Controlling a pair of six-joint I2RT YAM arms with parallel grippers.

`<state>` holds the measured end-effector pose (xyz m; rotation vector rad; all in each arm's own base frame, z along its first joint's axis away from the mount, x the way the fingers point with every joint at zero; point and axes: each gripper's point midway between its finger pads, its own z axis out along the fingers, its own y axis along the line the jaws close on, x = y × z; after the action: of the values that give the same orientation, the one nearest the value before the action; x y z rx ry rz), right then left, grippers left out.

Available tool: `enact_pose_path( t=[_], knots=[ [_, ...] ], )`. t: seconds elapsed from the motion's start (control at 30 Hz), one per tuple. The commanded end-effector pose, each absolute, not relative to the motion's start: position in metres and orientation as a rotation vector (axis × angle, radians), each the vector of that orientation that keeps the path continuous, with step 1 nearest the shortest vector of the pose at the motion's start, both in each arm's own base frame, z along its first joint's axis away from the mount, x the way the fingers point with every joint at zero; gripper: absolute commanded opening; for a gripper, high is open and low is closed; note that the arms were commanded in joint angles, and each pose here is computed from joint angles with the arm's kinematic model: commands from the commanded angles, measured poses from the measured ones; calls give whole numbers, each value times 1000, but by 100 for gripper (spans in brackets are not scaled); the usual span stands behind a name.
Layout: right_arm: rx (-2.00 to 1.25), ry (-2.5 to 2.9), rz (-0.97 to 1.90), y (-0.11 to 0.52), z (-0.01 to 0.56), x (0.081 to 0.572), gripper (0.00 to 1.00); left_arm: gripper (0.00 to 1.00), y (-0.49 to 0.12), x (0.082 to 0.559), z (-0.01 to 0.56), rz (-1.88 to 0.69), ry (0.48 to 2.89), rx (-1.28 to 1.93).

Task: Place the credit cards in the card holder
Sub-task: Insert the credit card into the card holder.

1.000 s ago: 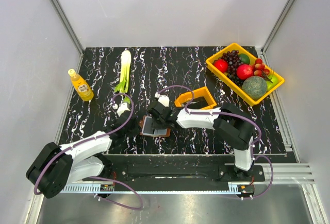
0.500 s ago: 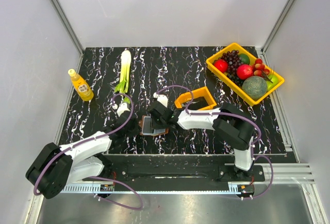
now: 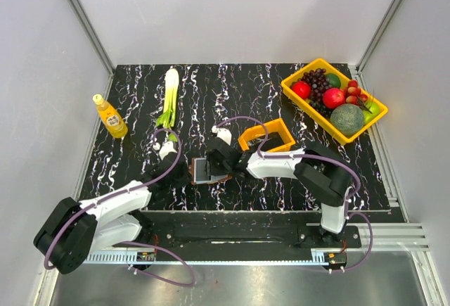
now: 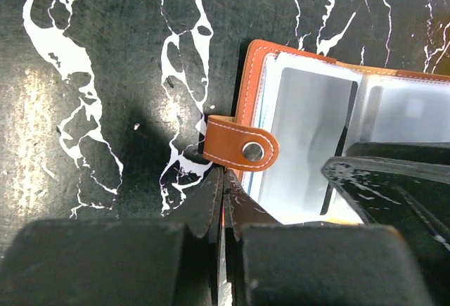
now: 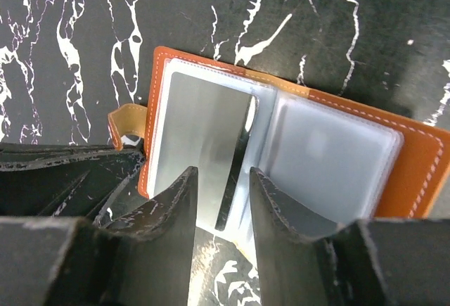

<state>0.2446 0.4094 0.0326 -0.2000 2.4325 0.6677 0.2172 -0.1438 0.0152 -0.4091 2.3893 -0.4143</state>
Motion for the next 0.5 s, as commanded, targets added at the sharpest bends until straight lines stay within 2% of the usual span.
enact_pose_path(
  t=[0.0,0.27,0.47],
  knots=[
    [-166,2335,682,397,75,259,42,0,-140,214,16,-405,2383,-421],
    [-150,2291,671,368,106,272,44,0,-148,220,28,-465,2340,-387],
    [-3,2254,546,294,137,313,45,0,-150,222,32,-471,2338,-366]
  ],
)
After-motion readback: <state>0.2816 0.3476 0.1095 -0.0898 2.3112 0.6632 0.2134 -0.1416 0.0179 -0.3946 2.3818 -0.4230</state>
